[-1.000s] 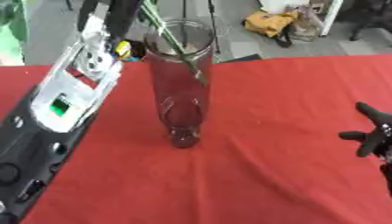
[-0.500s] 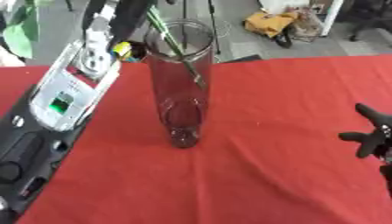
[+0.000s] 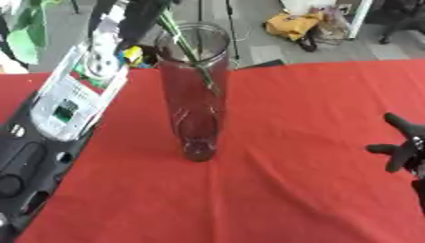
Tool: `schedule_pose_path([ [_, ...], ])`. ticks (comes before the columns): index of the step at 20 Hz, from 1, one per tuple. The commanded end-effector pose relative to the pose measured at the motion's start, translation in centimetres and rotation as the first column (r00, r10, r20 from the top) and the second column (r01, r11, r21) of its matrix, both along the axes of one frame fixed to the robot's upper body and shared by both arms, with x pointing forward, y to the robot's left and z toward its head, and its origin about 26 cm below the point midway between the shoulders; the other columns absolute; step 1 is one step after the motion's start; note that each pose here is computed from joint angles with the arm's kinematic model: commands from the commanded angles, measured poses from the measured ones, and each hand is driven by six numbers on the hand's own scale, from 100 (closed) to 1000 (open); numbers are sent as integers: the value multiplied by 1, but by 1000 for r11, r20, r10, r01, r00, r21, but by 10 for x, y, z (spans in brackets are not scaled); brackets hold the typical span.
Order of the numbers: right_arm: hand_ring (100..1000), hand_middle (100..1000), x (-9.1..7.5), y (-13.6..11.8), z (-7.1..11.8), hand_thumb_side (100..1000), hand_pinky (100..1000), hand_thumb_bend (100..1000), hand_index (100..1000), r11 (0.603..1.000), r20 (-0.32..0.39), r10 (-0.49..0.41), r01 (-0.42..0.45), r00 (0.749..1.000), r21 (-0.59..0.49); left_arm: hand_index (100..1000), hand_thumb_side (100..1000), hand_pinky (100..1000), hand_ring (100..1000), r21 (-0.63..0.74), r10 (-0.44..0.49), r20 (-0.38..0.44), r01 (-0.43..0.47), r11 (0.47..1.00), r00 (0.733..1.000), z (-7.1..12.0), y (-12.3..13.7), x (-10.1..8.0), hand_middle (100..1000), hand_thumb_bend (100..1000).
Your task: Arrange flowers into the vase.
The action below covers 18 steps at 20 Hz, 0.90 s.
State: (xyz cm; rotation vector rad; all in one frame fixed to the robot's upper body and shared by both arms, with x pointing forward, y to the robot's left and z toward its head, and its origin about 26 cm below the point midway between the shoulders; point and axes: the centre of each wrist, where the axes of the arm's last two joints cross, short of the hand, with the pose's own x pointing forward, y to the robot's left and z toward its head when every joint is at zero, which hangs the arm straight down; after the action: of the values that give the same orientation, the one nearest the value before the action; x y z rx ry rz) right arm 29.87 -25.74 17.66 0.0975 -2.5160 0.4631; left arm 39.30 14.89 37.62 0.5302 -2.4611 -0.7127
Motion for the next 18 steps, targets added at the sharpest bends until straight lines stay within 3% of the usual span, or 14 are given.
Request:
schedule_pose_path([
  [1,1000,431,-3,-2,6,1000,744,100,841,1000,24,-1,1,1000,-10,544,1000,181,328,4,27,50,-28,1000,998,17,10,-5,431,100],
  [3,1000,431,-3,-2,6,1000,744,100,842,1000,24,-1,1,1000,-10,553,1000,194,342,15,30,48,-31,999,998,16,11,-4,440,100],
  [10,1000,431,-3,-2,5,1000,744,100,842,1000,21,-5,5,1000,-11,637,1000,362,484,92,48,27,-51,994,998,15,15,-2,501,100],
  [18,1000,431,-3,-2,5,1000,745,100,842,1000,21,-3,4,1000,-14,668,1000,394,527,142,89,12,-90,986,996,15,21,3,537,100],
])
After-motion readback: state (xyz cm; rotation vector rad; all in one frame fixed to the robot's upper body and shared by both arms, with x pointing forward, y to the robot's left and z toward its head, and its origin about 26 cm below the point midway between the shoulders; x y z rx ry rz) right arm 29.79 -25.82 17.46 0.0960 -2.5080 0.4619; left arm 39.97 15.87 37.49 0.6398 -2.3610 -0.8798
